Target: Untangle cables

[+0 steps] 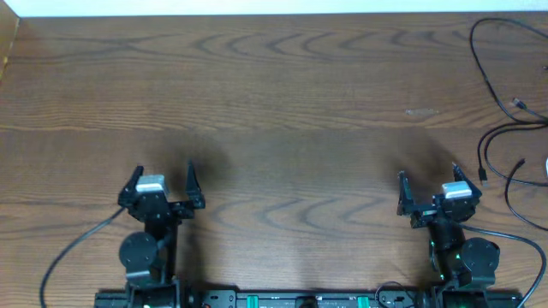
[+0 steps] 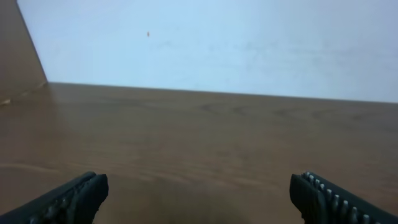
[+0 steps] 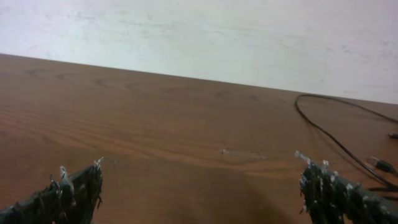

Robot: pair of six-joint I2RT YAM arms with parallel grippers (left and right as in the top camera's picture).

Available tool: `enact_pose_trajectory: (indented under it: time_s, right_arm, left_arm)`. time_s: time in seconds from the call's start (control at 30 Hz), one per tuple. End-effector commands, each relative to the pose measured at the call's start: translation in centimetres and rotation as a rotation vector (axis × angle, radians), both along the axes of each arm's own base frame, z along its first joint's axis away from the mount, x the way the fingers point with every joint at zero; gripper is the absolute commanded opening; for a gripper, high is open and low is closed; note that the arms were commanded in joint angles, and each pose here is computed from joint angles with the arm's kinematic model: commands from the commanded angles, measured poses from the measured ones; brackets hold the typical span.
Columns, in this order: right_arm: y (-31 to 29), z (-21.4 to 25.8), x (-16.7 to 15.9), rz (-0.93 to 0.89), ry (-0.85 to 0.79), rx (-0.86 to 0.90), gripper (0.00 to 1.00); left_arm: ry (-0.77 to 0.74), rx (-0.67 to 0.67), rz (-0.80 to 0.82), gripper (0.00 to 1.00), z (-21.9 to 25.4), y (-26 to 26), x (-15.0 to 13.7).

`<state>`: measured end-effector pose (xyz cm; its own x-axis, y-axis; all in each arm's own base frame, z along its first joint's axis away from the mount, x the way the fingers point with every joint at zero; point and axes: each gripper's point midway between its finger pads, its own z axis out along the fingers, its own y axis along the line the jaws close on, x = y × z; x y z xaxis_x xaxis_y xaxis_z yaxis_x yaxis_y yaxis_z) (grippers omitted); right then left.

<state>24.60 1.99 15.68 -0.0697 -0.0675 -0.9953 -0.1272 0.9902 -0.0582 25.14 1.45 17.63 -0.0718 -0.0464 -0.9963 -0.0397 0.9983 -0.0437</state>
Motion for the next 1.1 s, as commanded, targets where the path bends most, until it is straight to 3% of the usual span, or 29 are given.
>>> enact_pose_trajectory:
  time_s: [0.0, 0.3, 0.43, 1.07]
  right_arm:
    - [0.0, -0.1, 0.0, -0.002, 0.001, 0.012, 0.99]
    - [0.0, -0.1, 0.0, -0.002, 0.001, 0.012, 0.99]
    - [-0.1, -0.1, 0.0, -0.002, 0.001, 0.012, 0.99]
    - [0.0, -0.1, 0.0, -0.002, 0.001, 0.012, 0.99]
  left_arm:
    - [-0.044, 0.026, 0.017, 0.98, -0.6, 0.3, -0.3]
    - [0.073, 0.005, -0.022, 0.98, -3.8, -0.4, -0.8]
    - [0.068, -0.050, -0.017, 0.98, -3.7, -0.4, -0.8]
    - [0.071, -0.050, -0.016, 0.98, -3.7, -0.4, -0.7]
